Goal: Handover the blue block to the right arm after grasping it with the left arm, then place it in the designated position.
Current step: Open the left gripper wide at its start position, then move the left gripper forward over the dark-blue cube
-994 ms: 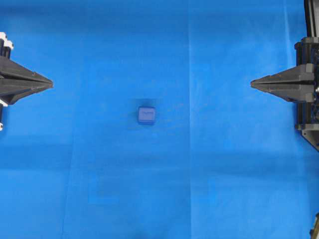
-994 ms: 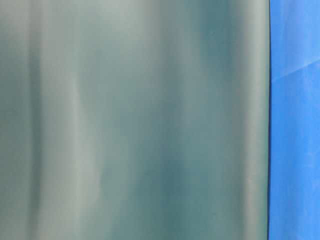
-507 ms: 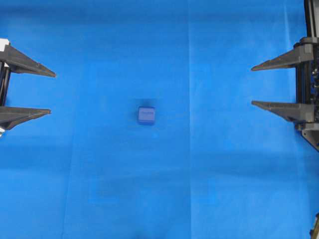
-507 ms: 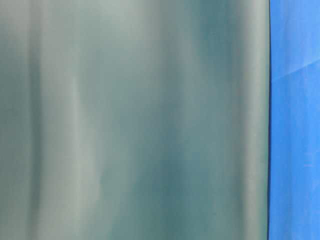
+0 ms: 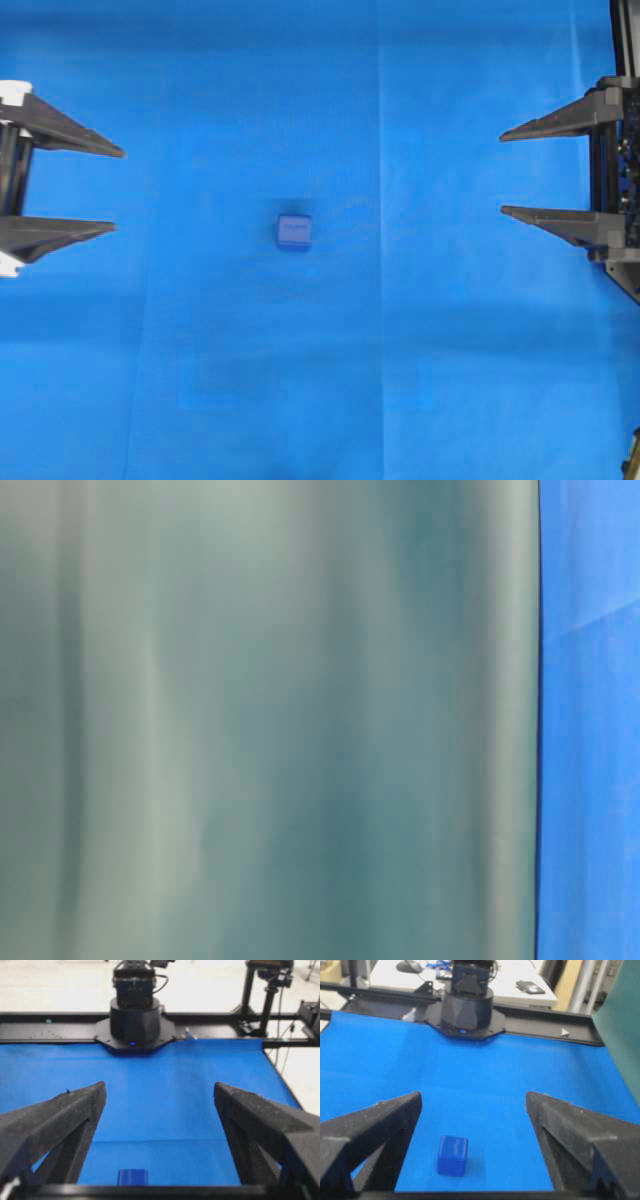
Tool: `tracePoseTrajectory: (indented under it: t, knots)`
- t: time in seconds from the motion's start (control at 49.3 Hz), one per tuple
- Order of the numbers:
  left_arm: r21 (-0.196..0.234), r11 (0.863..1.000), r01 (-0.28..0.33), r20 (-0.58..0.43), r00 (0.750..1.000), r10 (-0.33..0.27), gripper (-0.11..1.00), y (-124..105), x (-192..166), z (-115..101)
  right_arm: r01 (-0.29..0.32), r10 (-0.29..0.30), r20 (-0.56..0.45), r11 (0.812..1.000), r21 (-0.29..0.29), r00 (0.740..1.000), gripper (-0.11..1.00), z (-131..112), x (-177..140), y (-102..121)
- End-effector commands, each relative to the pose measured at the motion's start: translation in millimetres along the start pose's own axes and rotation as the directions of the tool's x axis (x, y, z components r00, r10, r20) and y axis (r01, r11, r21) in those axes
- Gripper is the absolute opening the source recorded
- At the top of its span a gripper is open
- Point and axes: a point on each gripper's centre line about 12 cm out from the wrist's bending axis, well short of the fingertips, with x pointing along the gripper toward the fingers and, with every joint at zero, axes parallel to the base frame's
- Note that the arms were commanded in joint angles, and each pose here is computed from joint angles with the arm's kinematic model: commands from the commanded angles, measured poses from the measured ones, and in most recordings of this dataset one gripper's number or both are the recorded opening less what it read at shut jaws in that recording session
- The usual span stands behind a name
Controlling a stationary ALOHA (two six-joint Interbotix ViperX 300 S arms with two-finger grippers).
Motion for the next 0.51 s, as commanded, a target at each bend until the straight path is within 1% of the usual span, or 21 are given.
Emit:
tracePoseTrajectory:
  t: [0.0, 0.101, 0.244, 0.487]
  knots:
    - [0.002, 1.000, -0.008, 0.022, 1.000, 0.008, 0.92, 2.0, 16.3, 6.8, 0.001, -0.001, 0.020, 1.000, 0.003, 1.000, 0.98, 8.7, 4.0, 0.0]
    - [0.004, 1.000, -0.022, 0.014, 1.000, 0.022, 0.92, 5.7, 34.9, 3.7, 0.001, -0.001, 0.017, 1.000, 0.003, 1.000, 0.98, 8.6, 5.5, 0.0]
    - [0.015, 1.000, -0.027, 0.033, 0.999, 0.026, 0.92, 7.7, 63.2, 4.2, 0.000, 0.000, 0.014, 1.000, 0.003, 1.000, 0.98, 7.8, 6.2, 0.3]
    - [0.019, 0.999, -0.040, 0.002, 0.999, 0.040, 0.92, 13.7, 112.0, 0.5, 0.001, -0.001, 0.018, 1.000, 0.003, 1.000, 0.98, 7.9, 6.1, -0.1]
